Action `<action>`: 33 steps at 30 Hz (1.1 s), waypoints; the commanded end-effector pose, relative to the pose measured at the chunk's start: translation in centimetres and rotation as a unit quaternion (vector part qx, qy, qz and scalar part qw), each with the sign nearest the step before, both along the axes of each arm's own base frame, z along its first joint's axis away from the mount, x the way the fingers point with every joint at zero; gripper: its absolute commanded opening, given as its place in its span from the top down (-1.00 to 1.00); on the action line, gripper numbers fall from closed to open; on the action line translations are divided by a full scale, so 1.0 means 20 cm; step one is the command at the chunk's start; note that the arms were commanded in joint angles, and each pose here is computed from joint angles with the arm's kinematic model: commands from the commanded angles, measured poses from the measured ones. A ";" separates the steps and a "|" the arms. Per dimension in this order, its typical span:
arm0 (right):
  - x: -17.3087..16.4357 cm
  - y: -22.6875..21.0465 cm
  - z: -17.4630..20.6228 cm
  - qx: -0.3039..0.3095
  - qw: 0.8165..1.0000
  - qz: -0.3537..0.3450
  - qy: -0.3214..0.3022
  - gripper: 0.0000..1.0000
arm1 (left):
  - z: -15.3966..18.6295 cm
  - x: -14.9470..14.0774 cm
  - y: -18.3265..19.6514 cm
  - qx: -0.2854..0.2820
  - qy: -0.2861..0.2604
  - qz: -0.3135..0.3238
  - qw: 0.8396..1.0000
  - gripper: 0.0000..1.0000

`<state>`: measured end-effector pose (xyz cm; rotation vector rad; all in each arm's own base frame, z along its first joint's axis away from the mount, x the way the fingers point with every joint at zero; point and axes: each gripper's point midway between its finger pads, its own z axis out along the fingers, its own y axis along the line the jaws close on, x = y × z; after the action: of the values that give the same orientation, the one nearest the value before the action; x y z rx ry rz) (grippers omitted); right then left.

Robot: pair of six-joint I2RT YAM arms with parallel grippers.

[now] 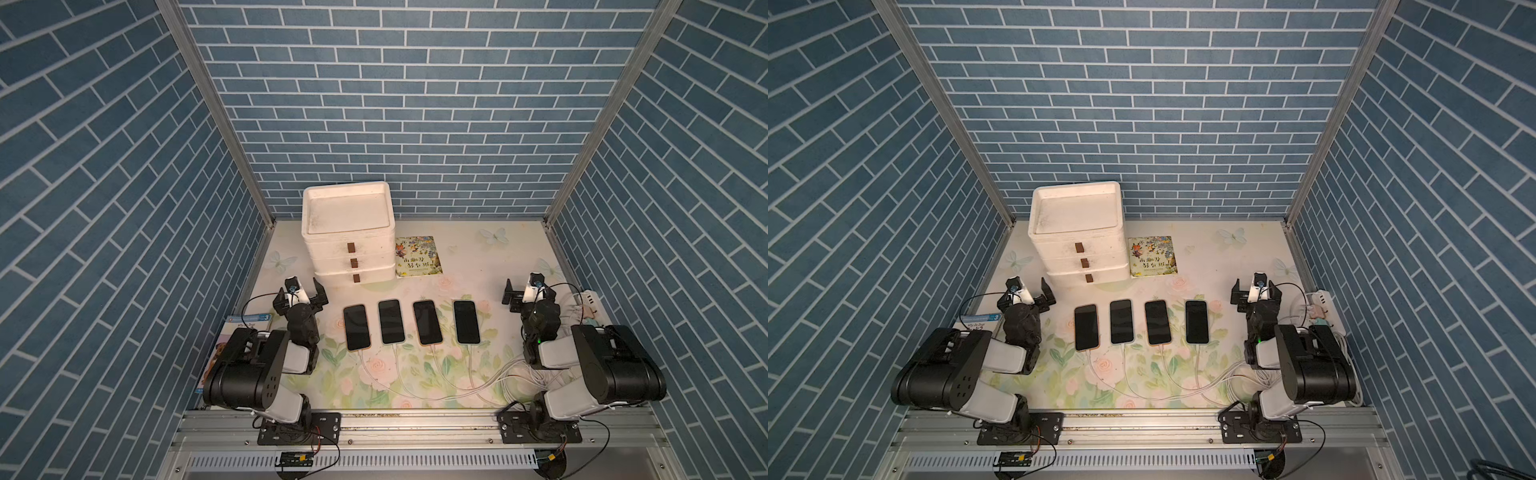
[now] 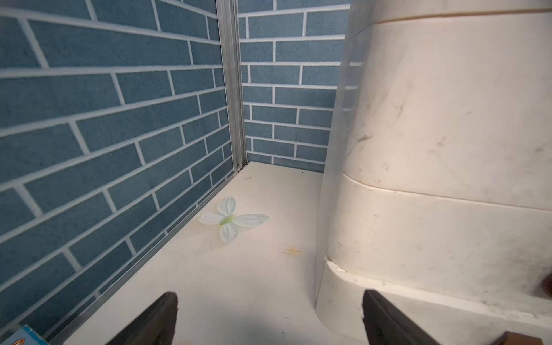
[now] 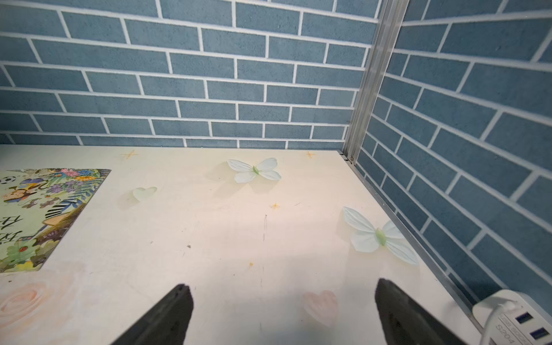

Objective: Unplug the charging cable from the phone
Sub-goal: Pick up the phone at the center of the board.

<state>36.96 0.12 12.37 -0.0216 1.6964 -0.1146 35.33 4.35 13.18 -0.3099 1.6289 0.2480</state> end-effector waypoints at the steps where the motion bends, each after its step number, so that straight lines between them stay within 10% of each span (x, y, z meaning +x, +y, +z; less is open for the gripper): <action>1: 0.01 0.02 0.02 0.000 1.000 0.012 -0.007 -0.99 | 0.03 0.01 -0.01 0.004 -0.010 -0.005 1.000 -1.00; 33: 0.01 0.02 0.01 0.000 1.000 0.013 -0.006 -0.99 | 0.03 0.01 -0.01 0.004 -0.009 -0.008 1.000 -1.00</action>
<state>36.99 0.51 12.38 -0.0387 1.6956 -0.0952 35.37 4.26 13.16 -0.3030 1.6306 0.2457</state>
